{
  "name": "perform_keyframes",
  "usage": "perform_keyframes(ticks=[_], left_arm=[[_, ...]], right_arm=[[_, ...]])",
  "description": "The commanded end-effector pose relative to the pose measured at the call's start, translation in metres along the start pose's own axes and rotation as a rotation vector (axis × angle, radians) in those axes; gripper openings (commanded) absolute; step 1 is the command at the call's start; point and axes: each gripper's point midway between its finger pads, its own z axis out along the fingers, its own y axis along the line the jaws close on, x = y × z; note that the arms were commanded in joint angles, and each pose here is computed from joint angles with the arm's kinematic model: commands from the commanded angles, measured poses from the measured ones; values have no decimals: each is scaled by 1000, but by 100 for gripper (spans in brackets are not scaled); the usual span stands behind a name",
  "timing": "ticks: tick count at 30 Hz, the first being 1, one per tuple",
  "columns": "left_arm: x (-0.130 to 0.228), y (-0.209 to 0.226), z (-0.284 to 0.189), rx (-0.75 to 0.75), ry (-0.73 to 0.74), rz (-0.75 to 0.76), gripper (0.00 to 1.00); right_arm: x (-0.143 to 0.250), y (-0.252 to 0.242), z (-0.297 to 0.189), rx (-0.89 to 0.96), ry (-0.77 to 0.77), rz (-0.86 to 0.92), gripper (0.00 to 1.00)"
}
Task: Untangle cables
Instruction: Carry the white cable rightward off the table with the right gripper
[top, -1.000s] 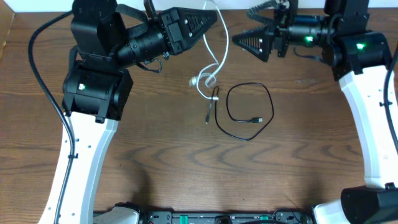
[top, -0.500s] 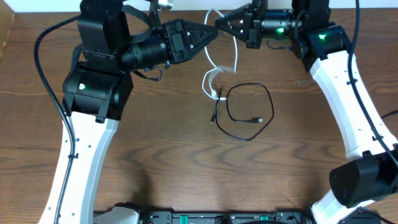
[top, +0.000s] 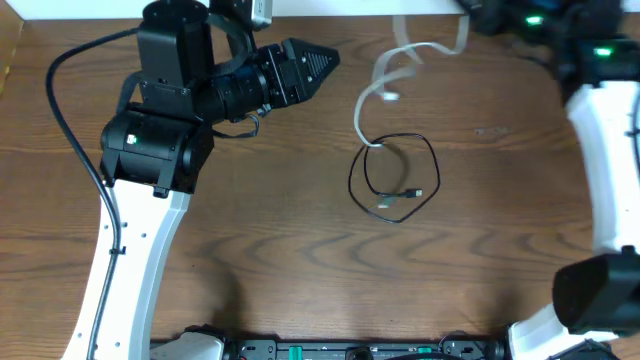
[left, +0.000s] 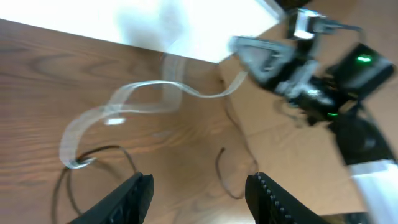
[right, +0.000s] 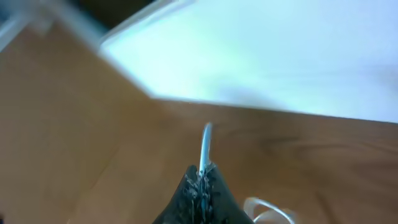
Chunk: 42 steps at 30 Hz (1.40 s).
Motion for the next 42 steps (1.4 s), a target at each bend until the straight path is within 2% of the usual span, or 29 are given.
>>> perform_keyframes(ticks=[1, 6, 10, 15, 18, 20, 25, 27, 30, 33, 35, 37, 42], left_arm=[[-4, 11, -2, -64, -24, 77, 53], [7, 24, 4, -95, 31, 97, 53], [13, 36, 12, -114, 68, 83, 53], [17, 49, 23, -131, 99, 57, 53], [20, 55, 28, -141, 118, 48, 53], [23, 60, 31, -148, 135, 50, 53], [25, 66, 36, -155, 149, 45, 53], [25, 67, 37, -156, 153, 49, 53], [25, 69, 38, -161, 153, 60, 53], [23, 72, 37, -181, 145, 62, 53], [24, 72, 37, -180, 146, 61, 53], [25, 73, 37, -183, 151, 57, 53], [30, 75, 36, -193, 170, 41, 53]], right_arm=[[-40, -38, -57, 202, -160, 97, 1], [-48, -115, -125, 438, -248, 252, 1], [-45, -155, -173, 580, -295, 335, 1], [-41, -191, -224, 753, -356, 383, 1], [-44, -215, -262, 930, -438, 387, 1], [-52, -221, -283, 963, -487, 377, 1], [-85, -202, -307, 833, -595, 327, 1], [-106, -171, -309, 659, -636, 315, 1], [-130, -99, -293, 289, -608, 298, 1], [-148, -35, -289, 69, -590, 251, 1], [-159, -7, -297, 36, -633, 171, 1], [-164, -3, -306, 68, -685, 159, 1], [-152, -51, -316, 246, -710, 224, 1]])
